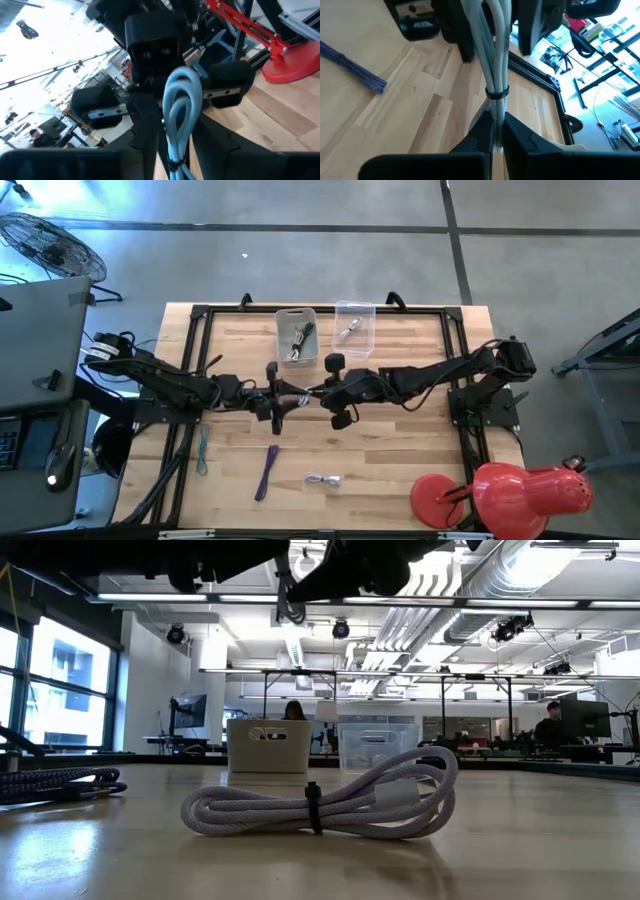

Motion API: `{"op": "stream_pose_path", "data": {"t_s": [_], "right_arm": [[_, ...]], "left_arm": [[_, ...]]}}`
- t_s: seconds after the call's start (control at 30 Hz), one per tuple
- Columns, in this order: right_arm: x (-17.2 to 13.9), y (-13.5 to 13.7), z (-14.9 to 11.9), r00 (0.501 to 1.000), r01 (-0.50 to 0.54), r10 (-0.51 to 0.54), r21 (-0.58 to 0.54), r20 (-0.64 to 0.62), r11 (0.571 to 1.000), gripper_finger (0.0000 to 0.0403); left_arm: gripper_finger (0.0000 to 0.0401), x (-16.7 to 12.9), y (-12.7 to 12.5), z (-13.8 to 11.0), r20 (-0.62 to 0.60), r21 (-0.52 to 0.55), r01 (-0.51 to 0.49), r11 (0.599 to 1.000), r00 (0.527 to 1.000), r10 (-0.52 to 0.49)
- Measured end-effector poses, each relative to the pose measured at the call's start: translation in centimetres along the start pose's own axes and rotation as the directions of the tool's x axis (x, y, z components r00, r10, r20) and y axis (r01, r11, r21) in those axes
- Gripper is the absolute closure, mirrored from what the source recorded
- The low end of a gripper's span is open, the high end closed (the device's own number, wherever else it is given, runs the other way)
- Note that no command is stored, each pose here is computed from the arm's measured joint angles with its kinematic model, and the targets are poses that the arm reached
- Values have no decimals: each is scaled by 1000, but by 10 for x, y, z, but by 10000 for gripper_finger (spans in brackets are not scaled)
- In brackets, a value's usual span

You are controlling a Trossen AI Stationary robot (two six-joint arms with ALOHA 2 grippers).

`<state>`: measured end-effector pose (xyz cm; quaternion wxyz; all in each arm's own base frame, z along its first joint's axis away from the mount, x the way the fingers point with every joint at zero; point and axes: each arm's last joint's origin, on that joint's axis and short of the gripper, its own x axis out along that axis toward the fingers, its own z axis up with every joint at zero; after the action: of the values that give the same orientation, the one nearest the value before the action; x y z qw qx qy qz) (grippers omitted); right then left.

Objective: Pick & Place USB Port
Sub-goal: Put the blue charger cable into the transparent bin

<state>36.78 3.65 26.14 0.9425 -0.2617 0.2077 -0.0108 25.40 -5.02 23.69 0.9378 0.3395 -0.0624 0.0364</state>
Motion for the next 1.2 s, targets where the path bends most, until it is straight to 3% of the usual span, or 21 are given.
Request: {"op": "stream_pose_path", "data": {"t_s": [0.17, 0.37, 0.47, 0.63, 0.7, 0.87, 1.03, 1.2], "right_arm": [[0, -1, -3, 996, 62, -62, -9, -58, 998, 392], [-2, -3, -14, 949, 205, -216, -70, -228, 976, 392], [-4, -7, -18, 893, 327, -339, -92, -297, 941, 392], [-15, -34, -28, 747, 544, -521, -70, -413, 836, 392], [-20, -53, -35, 740, 579, -510, 30, -439, 815, 392], [-23, -91, -60, 794, 542, -390, 252, -467, 801, 392], [-20, -110, -77, 806, 526, -342, 319, -483, 788, 392], [-22, -122, -86, 790, 567, -351, 382, -502, 730, 392]], "left_arm": [[256, -1, 7, 7, 26, -6, -18, 1000, 999, 18], [238, -29, 40, 34, 88, 65, -86, 994, 993, 80], [238, -49, 55, 42, 47, 68, -105, 992, 994, 102], [238, -77, 68, 41, -100, 31, -130, 991, 986, 132], [238, -84, 71, 38, -155, 8, -145, 989, 977, 145], [238, -92, 71, 35, -213, -9, -137, 990, 968, 132], [238, -92, 69, 32, -236, 2, -118, 993, 965, 115], [237, -93, 67, 28, -293, 8, -115, 993, 950, 113]]}}
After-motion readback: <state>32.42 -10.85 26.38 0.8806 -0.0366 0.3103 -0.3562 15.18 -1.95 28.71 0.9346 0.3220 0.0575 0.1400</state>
